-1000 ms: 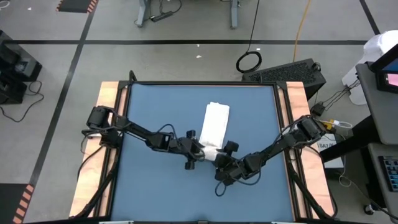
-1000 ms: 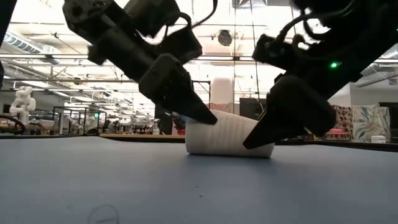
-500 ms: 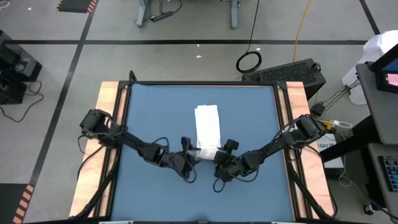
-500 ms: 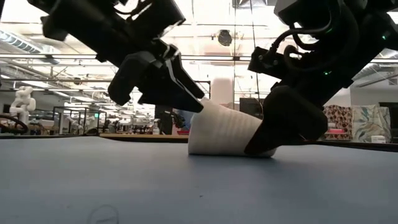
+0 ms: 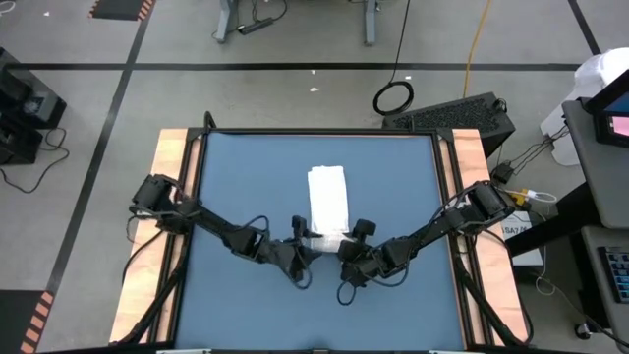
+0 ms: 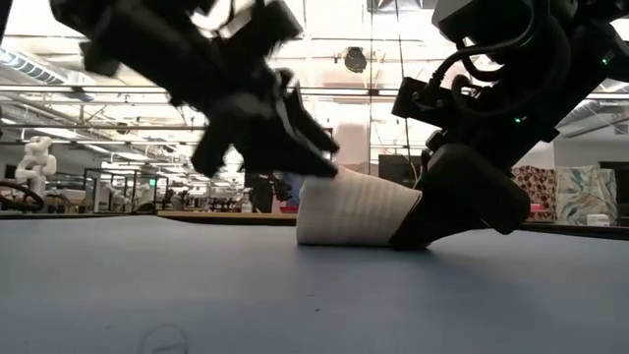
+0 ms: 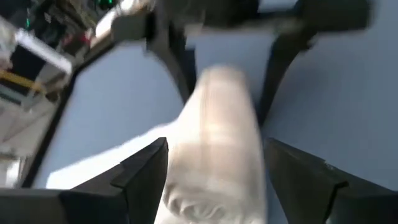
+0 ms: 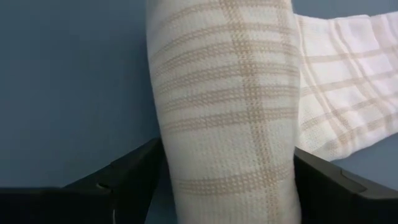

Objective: Roll towel into tight, uniform cylinder
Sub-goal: Roll the white towel

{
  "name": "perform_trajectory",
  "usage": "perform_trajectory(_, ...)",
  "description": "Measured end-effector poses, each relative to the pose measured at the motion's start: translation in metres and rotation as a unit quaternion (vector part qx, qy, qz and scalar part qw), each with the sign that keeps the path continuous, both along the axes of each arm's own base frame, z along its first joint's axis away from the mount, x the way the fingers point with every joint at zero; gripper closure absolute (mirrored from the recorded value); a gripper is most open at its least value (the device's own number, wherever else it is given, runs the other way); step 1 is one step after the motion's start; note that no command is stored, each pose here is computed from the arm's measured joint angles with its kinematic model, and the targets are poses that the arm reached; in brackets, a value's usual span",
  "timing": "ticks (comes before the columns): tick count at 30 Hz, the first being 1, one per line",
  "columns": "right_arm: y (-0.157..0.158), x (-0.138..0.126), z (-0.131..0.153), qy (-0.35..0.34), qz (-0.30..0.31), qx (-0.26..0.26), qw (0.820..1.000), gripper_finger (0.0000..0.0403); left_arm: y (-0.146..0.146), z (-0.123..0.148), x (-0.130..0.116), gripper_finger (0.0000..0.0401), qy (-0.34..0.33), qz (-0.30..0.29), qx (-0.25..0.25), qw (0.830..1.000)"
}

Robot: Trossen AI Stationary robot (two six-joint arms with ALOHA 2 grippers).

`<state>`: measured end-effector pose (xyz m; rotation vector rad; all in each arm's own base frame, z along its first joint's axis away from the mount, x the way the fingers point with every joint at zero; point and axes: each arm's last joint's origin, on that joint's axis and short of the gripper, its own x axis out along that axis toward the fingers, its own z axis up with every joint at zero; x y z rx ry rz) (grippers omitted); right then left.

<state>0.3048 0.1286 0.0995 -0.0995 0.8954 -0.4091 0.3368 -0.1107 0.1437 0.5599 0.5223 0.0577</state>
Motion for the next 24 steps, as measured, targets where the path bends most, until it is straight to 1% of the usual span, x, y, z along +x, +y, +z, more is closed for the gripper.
perform_trajectory(3,0.000,0.000,0.000,0.002,0.006,-0.003,1.000,0.0103,0.010,-0.012,0.004,0.0136,0.020,0.016,-0.017,1.000)
perform_trajectory(5,0.000,0.000,0.000,0.002,0.007,-0.004,1.000,0.0103,0.013,-0.017,0.005,0.0145,0.033,0.011,-0.037,0.999)
perform_trajectory(9,0.000,0.000,0.000,0.002,0.009,-0.005,1.000,0.0103,0.013,-0.020,0.003,0.0178,0.049,0.021,-0.082,0.995)
perform_trajectory(13,0.001,0.001,0.002,0.000,0.014,-0.006,1.000,0.0103,0.009,-0.021,0.000,0.0214,0.055,0.035,-0.109,0.992)
perform_trajectory(16,0.001,0.001,0.006,0.000,0.034,-0.013,0.999,0.0103,0.010,-0.023,-0.001,0.0230,0.064,0.054,-0.129,0.988)
perform_trajectory(19,0.002,0.001,0.012,0.008,0.064,-0.017,0.998,0.0103,0.012,-0.025,-0.003,0.0230,0.072,0.073,-0.143,0.984)
perform_trajectory(22,0.002,0.000,0.017,0.018,0.097,-0.022,0.995,0.0103,0.012,-0.025,-0.003,0.0214,0.074,0.076,-0.142,0.984)
perform_trajectory(24,0.003,0.000,0.019,0.025,0.116,-0.021,0.993,0.0103,0.013,-0.026,-0.004,0.0201,0.075,0.083,-0.151,0.982)
